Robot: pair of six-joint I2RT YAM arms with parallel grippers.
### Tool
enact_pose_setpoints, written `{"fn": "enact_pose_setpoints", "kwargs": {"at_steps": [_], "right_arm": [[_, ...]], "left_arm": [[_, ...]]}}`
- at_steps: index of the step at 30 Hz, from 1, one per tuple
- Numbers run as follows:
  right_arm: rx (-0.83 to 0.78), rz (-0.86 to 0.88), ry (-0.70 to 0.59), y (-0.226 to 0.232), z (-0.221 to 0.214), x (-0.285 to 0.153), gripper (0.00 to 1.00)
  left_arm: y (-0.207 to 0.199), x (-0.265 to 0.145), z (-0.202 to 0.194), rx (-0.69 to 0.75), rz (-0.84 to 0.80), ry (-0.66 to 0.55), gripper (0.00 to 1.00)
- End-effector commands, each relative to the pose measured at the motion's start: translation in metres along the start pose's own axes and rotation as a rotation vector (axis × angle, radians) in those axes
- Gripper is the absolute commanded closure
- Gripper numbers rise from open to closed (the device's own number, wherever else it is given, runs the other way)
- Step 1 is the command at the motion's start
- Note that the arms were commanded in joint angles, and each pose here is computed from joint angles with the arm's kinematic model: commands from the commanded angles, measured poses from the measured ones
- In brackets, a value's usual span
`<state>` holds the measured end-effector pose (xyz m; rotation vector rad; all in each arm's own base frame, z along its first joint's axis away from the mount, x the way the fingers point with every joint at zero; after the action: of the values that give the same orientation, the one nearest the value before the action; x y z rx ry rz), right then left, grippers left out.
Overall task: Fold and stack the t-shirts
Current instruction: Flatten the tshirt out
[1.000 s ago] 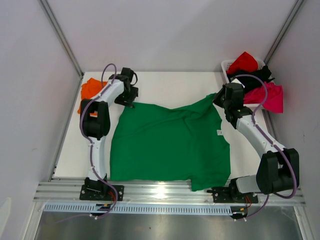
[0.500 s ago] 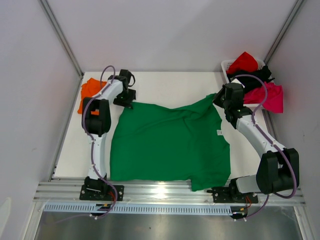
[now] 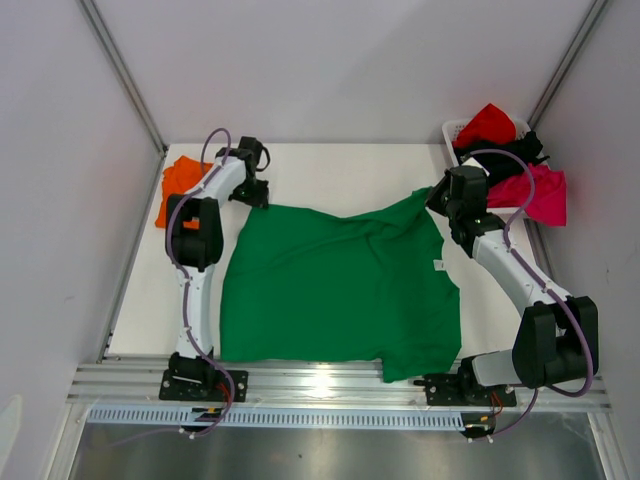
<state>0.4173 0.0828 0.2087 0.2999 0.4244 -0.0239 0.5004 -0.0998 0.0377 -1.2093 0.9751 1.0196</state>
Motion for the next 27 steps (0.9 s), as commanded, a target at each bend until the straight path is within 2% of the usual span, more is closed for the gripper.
{"fn": "enact_pose_setpoints", "kwargs": {"at_steps": [1,8,11,12,17,27], "right_arm": [[-0.006,0.006,-0.066,0.003,0.027,-0.010,0.97],[-0.008,0.010,-0.068,0.004,0.028,-0.011,0.97],[-0.011,0.009,-0.069,0.003,0.028,-0.012,0.97],[-0.010,0.009,-0.074,0.004,0.030,-0.013,0.97],[-0.004,0.011,-0.078,0.005,0.036,-0.015,0.97],[0.004,0.004,-0.117,0.006,0.056,-0.028,0.97]], "left_arm": [[-0.006,-0.006,0.008,-0.002,-0.008,-0.012,0.99],[-0.003,-0.006,0.007,-0.007,0.001,-0.003,0.98],[-0.002,-0.008,0.006,-0.030,0.014,0.011,0.76],[-0.001,-0.007,0.005,-0.036,0.024,0.019,0.61],[-0.001,-0.005,-0.001,-0.059,0.065,0.085,0.59],[0.001,-0.003,0.007,-0.163,0.143,0.139,0.58]]}}
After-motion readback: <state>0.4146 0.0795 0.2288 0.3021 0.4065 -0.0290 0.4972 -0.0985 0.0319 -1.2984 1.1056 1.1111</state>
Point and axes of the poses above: each gripper's point midway between its finger pads, its own x axis out along the fingers, its own y axis along the line the jaws close on, z = x × y, the point moved 1 cm from there along -x, back along the fingers, and after that the axes turned 11 degrees about -x, right-handed, at the moved point
